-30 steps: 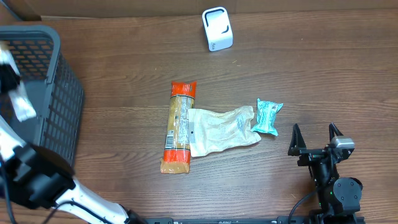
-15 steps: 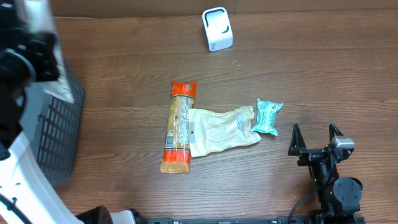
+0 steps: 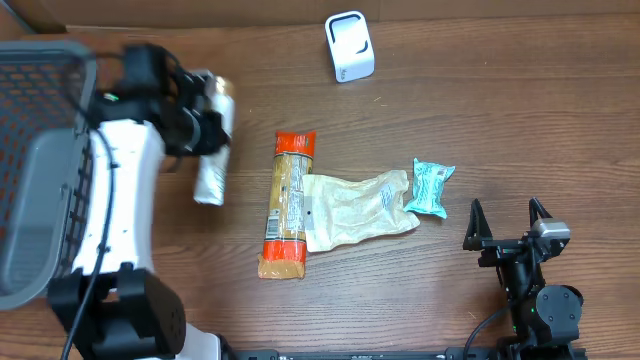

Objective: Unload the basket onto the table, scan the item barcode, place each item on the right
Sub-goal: 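Lift the white bottle out and set it beside the pasta pack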

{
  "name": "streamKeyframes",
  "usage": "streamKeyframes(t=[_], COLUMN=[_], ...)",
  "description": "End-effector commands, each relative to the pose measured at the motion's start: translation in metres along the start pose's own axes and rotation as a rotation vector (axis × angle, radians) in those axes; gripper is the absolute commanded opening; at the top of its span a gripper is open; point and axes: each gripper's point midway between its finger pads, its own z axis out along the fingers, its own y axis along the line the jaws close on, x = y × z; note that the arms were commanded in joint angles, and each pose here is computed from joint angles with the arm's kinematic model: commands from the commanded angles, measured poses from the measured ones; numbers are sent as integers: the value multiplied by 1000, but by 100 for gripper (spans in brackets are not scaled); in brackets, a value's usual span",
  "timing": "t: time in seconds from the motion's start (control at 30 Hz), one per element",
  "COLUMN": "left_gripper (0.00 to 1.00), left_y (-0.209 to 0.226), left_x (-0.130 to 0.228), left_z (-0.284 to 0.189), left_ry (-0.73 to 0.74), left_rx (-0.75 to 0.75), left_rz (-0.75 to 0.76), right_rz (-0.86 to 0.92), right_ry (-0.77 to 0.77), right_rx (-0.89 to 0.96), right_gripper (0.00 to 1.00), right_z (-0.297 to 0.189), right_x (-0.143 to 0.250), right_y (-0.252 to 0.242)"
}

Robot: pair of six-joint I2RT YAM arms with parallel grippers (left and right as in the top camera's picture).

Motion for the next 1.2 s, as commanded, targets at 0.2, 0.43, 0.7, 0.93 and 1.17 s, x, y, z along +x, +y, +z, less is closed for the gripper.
streamKeyframes(t=[0.2, 0.43, 0.7, 0.93, 1.17], left_gripper=[10, 13, 100, 100, 100], left_y=[-25, -12, -16, -31, -56], left_x=[49, 69, 70, 38, -11], left_z=[89, 106, 106, 66, -26], left_ry=[13, 28, 34, -42, -200], left_rx=[30, -20, -2, 44, 77], left_rz=[-84, -160, -157, -137, -90], right_rz=[-4, -4, -4, -4, -4], right_ry=[-4, -4, -4, -4, -4], right_rx=[2, 2, 2, 2, 2], right_gripper=[100, 100, 100, 100, 100], right_z=[0, 0, 0, 0, 0], right_x=[2, 2, 2, 2, 2], right_y=[0, 0, 0, 0, 0])
